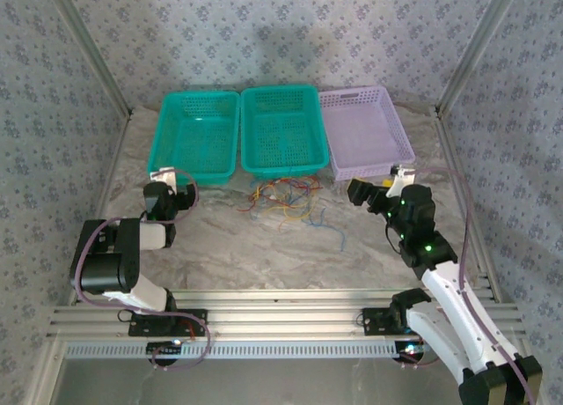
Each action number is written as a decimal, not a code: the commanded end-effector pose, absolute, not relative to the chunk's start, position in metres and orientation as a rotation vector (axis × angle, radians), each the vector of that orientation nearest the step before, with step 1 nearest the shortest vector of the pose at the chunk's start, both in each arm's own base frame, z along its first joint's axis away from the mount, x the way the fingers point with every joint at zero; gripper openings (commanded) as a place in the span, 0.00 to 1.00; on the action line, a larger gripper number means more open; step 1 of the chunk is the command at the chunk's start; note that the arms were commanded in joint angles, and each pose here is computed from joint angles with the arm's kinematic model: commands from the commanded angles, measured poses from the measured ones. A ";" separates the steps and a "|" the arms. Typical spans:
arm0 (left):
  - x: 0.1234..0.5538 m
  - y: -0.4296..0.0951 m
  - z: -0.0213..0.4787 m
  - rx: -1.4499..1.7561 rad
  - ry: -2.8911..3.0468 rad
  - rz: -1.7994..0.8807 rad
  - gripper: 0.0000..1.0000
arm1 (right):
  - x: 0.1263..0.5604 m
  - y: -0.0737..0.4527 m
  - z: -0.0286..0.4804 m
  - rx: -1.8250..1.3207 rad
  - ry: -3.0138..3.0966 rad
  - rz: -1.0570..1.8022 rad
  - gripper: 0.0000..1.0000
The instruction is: Untangle the cables
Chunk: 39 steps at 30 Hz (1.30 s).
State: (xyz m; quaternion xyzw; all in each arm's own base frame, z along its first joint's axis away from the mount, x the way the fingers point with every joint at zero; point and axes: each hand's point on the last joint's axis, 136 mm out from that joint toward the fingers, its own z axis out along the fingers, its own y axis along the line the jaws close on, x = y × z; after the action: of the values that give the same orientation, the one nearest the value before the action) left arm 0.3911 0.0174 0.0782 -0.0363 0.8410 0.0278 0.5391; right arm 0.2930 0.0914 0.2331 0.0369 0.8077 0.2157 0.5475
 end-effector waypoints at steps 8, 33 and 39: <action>0.376 0.008 0.123 -0.074 1.972 0.005 1.00 | 0.297 0.103 0.223 0.029 2.015 0.454 1.00; 0.284 -0.019 0.247 -0.474 2.012 -0.383 1.00 | 0.278 0.170 0.177 -0.264 2.197 0.416 1.00; 0.271 -0.017 0.200 -0.677 2.219 -0.358 1.00 | 0.279 0.188 0.152 -0.267 2.279 0.453 1.00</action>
State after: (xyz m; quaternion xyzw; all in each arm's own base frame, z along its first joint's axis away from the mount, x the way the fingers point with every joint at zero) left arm 0.2880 -0.0130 0.2282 -0.2278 0.8471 -0.1393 0.4595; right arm 0.2782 0.1729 0.1475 -0.1024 0.8986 0.1601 0.3954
